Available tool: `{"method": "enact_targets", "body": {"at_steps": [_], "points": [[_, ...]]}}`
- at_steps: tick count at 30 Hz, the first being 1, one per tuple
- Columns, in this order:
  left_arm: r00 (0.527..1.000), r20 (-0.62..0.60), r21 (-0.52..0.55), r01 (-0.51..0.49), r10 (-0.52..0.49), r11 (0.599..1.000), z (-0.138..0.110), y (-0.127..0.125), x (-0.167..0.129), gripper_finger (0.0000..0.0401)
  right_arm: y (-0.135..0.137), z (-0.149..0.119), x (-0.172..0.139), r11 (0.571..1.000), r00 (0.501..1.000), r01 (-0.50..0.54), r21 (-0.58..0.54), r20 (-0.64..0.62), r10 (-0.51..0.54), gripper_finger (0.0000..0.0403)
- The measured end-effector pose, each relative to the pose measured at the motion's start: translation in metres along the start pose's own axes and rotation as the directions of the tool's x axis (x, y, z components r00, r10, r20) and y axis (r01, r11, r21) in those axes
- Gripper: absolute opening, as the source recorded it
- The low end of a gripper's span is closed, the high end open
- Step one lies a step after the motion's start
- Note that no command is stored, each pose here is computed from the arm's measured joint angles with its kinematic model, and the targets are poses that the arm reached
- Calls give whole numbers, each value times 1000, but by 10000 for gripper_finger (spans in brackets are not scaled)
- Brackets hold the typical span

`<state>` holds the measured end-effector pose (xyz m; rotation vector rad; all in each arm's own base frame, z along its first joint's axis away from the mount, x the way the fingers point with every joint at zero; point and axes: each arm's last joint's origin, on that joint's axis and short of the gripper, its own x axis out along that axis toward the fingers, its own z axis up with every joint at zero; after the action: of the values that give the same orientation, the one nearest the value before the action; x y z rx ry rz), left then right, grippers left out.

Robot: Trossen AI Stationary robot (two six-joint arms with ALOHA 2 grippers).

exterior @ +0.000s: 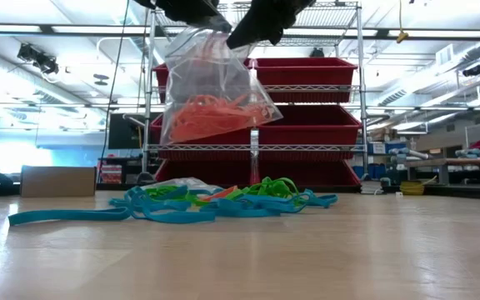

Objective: Sort rubber bands
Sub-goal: Put the orange rubber band into the transparent zip bag

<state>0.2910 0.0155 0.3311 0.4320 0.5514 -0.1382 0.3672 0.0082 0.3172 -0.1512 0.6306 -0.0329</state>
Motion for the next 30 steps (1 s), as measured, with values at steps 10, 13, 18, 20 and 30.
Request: {"method": "enact_targets", "body": {"at_steps": [10, 13, 18, 20, 30], "points": [[1000, 5, -45, -10, 11, 999, 1, 0, -4, 201, -1, -2, 0, 999, 999, 42, -14, -27, -43, 0], [996, 78, -39, 37, -34, 999, 7, -2, -15, 208, -4, -7, -5, 992, 991, 103, -73, -81, -109, 0], [963, 237, -61, 148, -130, 987, 18, -5, -43, 207, -14, -5, -26, 965, 976, 178, -194, -92, -198, 0], [960, 252, -63, 143, -123, 988, 18, -6, -52, 207, -16, -1, -41, 952, 976, 192, -237, -55, -211, 0], [958, 230, -173, 213, -171, 962, -44, -36, -9, 207, -32, -10, -132, 916, 943, 332, -226, 112, -315, 0]]}}
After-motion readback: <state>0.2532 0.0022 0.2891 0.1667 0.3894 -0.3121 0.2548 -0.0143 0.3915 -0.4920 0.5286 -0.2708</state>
